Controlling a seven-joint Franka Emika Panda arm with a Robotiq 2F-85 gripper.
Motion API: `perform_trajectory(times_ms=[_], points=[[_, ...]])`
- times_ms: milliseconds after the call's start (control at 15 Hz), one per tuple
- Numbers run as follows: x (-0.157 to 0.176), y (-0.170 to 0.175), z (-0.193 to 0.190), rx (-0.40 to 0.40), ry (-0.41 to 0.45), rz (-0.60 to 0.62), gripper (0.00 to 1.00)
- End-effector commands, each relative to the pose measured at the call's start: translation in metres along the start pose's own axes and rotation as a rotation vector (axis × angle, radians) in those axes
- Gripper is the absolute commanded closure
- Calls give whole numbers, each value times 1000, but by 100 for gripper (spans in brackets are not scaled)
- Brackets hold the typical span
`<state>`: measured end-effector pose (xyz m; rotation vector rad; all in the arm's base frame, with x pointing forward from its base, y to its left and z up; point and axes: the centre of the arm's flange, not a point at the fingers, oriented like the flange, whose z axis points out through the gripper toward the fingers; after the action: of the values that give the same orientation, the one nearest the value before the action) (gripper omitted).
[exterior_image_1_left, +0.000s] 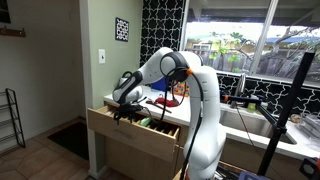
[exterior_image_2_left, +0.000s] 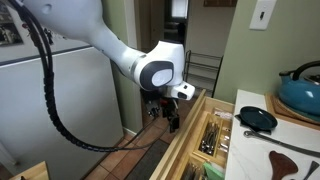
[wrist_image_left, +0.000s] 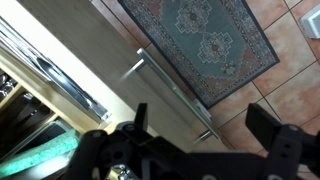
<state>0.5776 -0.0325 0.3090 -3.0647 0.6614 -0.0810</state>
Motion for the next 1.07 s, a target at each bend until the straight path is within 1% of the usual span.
perform_trajectory(times_ms=[0, 267, 600, 667, 733, 867, 1000], points=[[8, -2, 15, 24, -44, 65, 0], [26, 11, 36, -21, 1, 105, 0], [34, 16, 43, -60, 27, 160, 0], [38, 19, 45, -65, 49, 171, 0], [40, 23, 46, -81, 59, 186, 0], [43, 31, 47, -86, 73, 213, 0], [41, 30, 47, -72, 41, 233, 0]])
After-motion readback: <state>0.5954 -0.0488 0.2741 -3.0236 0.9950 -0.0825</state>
